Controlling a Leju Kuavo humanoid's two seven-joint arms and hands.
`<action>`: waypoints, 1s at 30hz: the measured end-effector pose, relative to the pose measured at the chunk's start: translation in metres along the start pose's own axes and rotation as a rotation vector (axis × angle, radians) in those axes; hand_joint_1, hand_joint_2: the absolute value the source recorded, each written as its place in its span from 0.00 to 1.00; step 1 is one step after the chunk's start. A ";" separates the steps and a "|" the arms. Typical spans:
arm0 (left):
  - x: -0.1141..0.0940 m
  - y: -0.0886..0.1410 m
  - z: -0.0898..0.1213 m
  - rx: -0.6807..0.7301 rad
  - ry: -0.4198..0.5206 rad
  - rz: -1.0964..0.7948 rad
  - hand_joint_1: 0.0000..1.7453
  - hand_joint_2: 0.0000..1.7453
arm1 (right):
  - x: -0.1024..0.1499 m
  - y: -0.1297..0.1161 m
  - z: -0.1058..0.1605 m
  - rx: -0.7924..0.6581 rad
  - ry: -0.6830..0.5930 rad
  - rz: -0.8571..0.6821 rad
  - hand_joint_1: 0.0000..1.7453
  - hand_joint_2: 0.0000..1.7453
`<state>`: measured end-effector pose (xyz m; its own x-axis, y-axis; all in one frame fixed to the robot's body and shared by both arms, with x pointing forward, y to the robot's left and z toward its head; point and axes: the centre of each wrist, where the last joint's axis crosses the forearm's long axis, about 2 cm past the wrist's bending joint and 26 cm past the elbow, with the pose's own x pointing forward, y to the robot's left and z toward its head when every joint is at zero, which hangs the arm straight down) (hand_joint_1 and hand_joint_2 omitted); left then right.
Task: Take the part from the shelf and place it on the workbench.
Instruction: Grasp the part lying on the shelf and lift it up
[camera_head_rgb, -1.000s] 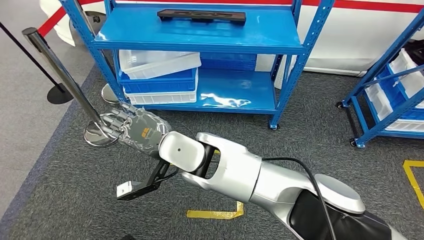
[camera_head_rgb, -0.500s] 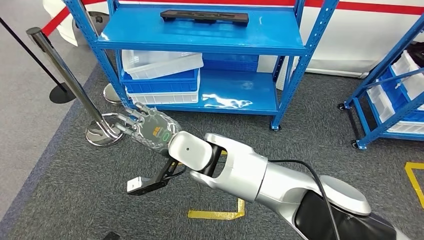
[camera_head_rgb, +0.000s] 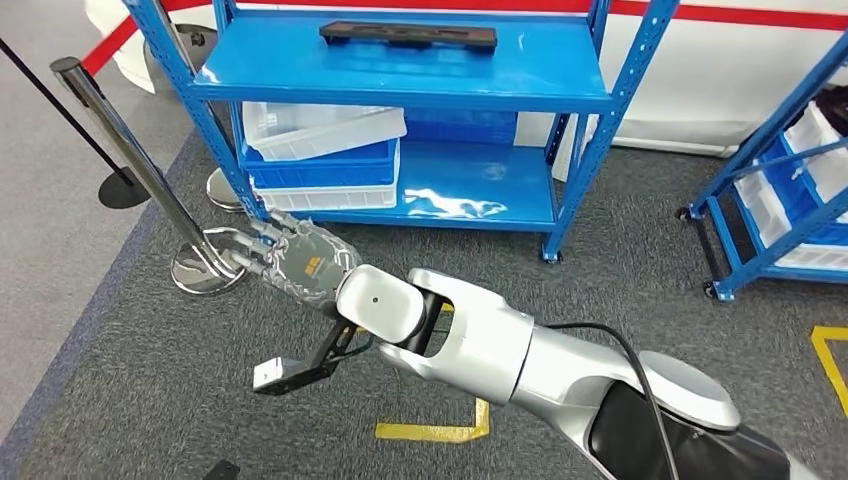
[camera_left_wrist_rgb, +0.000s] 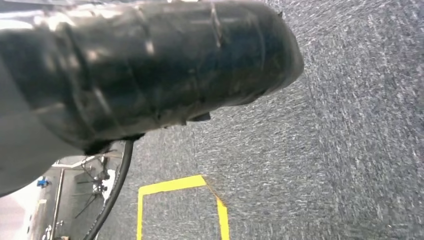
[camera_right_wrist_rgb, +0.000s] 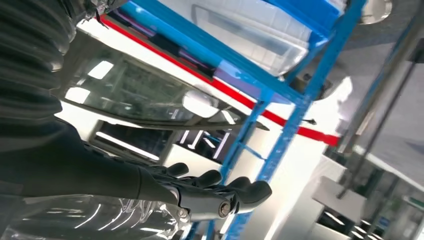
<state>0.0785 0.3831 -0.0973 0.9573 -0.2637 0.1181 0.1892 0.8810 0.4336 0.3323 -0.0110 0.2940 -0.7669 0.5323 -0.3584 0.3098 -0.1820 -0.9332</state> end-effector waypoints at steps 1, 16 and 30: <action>0.000 0.000 0.000 -0.001 0.001 0.002 0.00 0.00 | 0.000 0.000 0.000 -0.001 -0.001 -0.003 0.00 1.00; -0.003 0.000 0.000 -0.016 0.013 0.025 0.00 0.00 | 0.000 0.005 0.003 0.027 0.030 -0.009 0.00 1.00; -0.012 0.001 -0.001 -0.009 0.025 0.026 0.00 0.00 | 0.001 0.007 0.001 0.044 0.096 -0.086 0.00 0.00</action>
<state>0.0676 0.3874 -0.0987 0.9671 -0.2310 0.1069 0.1662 0.8912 0.4222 0.3332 -0.0130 0.2869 -0.7317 0.6236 -0.2753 0.2192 -0.1671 -0.9612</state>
